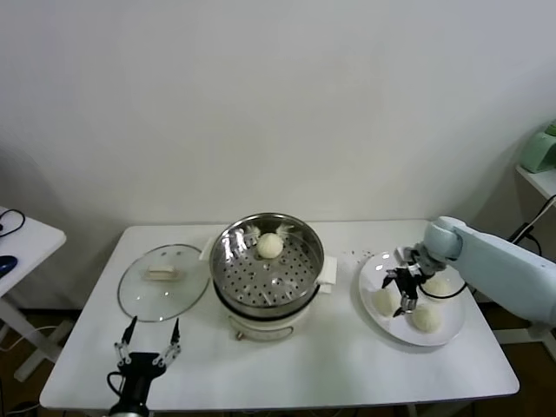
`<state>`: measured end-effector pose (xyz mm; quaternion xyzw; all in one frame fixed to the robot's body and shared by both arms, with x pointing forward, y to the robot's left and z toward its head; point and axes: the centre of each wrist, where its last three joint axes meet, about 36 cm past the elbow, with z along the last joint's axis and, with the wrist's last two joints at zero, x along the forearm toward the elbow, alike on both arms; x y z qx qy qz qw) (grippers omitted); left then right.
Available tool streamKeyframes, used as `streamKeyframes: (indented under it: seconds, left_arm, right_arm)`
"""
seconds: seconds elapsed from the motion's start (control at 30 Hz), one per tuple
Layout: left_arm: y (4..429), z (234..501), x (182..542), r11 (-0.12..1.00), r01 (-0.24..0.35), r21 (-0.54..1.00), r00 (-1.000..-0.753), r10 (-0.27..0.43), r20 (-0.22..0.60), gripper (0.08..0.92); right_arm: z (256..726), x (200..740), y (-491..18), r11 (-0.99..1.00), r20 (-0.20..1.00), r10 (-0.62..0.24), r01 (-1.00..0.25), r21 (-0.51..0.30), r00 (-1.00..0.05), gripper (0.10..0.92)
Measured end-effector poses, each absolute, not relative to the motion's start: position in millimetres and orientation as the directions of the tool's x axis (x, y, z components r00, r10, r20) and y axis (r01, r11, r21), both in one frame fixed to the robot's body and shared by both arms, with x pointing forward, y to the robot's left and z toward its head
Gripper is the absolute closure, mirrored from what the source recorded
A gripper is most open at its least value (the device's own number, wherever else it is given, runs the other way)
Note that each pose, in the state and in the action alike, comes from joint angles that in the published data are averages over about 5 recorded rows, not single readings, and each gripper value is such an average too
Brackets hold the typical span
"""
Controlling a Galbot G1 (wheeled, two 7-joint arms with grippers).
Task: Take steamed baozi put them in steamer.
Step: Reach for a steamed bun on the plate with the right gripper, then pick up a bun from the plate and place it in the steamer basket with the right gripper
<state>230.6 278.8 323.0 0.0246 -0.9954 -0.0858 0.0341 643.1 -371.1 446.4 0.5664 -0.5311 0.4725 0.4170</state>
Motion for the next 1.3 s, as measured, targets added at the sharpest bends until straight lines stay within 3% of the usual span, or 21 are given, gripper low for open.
streamKeyframes:
  seconds: [0.3, 0.57, 0.93, 1.3]
  left_arm:
    - [278.7, 321.6, 231.0, 0.984, -0.045, 0.171, -0.996, -0.058, 0.069, 0.177]
    - [278.8, 320.9, 231.0, 0.984, -0.047, 0.171, -0.996, -0.06, 0.071, 0.177]
    - [278.2, 320.5, 230.8, 0.984, -0.047, 0.171, -0.995, -0.06, 0.074, 0.177]
    - [274.2, 320.8, 232.4, 0.985, -0.042, 0.165, -0.996, -0.055, 0.073, 0.177]
  right_arm:
    - [443.4, 647.8, -369.2, -0.08, 0.978, -0.209, -0.996, -0.036, -0.018, 0.2]
    - [441.9, 648.6, -371.0, -0.074, 0.978, -0.208, -0.997, -0.035, -0.019, 0.294]
    - [449.8, 651.5, -375.3, -0.053, 0.976, -0.216, -0.998, -0.043, -0.031, 0.315]
    - [489.5, 664.3, -371.6, -0.022, 0.965, -0.255, -0.997, -0.076, -0.068, 0.326]
